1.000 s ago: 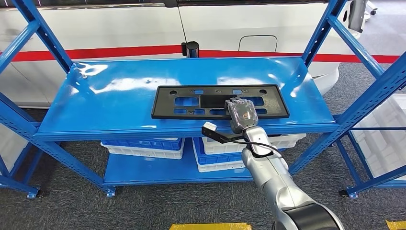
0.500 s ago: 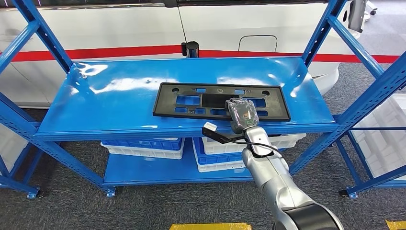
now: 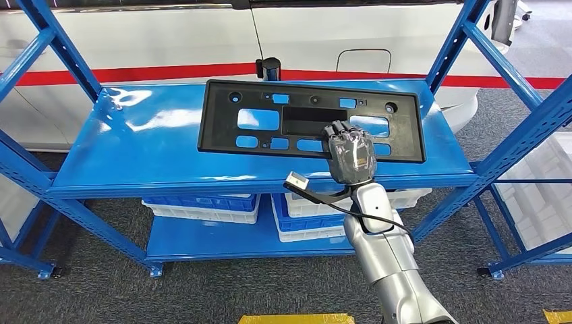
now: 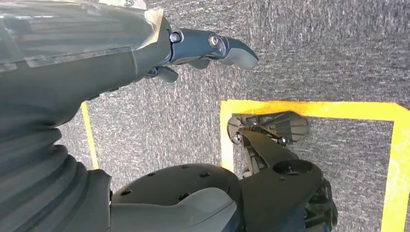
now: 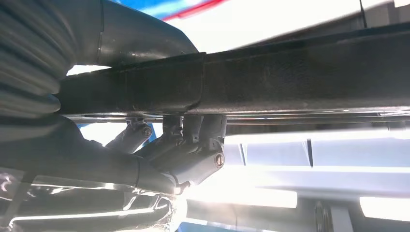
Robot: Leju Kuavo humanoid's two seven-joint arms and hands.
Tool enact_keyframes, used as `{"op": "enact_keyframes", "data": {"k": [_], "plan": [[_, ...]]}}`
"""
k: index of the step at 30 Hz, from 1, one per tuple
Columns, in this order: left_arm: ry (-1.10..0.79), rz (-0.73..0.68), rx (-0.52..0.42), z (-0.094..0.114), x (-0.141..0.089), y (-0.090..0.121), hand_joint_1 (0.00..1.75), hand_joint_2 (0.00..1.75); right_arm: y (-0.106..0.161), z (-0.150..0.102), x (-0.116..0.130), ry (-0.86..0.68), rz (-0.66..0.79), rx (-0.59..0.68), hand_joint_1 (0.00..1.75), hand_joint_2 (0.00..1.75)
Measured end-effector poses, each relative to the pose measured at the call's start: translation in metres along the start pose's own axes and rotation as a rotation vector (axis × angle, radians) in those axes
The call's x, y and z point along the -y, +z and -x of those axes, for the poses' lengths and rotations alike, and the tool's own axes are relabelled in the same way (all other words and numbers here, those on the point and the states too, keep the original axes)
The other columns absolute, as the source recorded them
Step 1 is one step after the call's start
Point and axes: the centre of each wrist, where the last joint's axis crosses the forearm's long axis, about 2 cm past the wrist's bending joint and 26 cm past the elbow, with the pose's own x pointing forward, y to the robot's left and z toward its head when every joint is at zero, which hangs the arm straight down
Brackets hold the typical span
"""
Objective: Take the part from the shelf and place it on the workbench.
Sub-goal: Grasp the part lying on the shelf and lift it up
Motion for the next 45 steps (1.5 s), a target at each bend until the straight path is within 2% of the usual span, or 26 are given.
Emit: {"op": "enact_keyframes", "data": {"k": [7,20,45], "plan": [[0.007,-0.022,-0.009,0.000,-0.002,0.000,0.00,1.75,0.005,-0.007,0.019,-0.013,0.071,0.024,1.75,1.75],[0.017,-0.032,-0.014,0.000,-0.004,0.000,0.00,1.75,0.010,-0.014,0.032,-0.028,0.116,0.049,1.75,1.75],[0.054,-0.061,0.013,0.001,-0.003,0.000,0.00,1.75,0.016,-0.016,0.032,-0.098,0.101,0.068,1.75,1.75]]}}
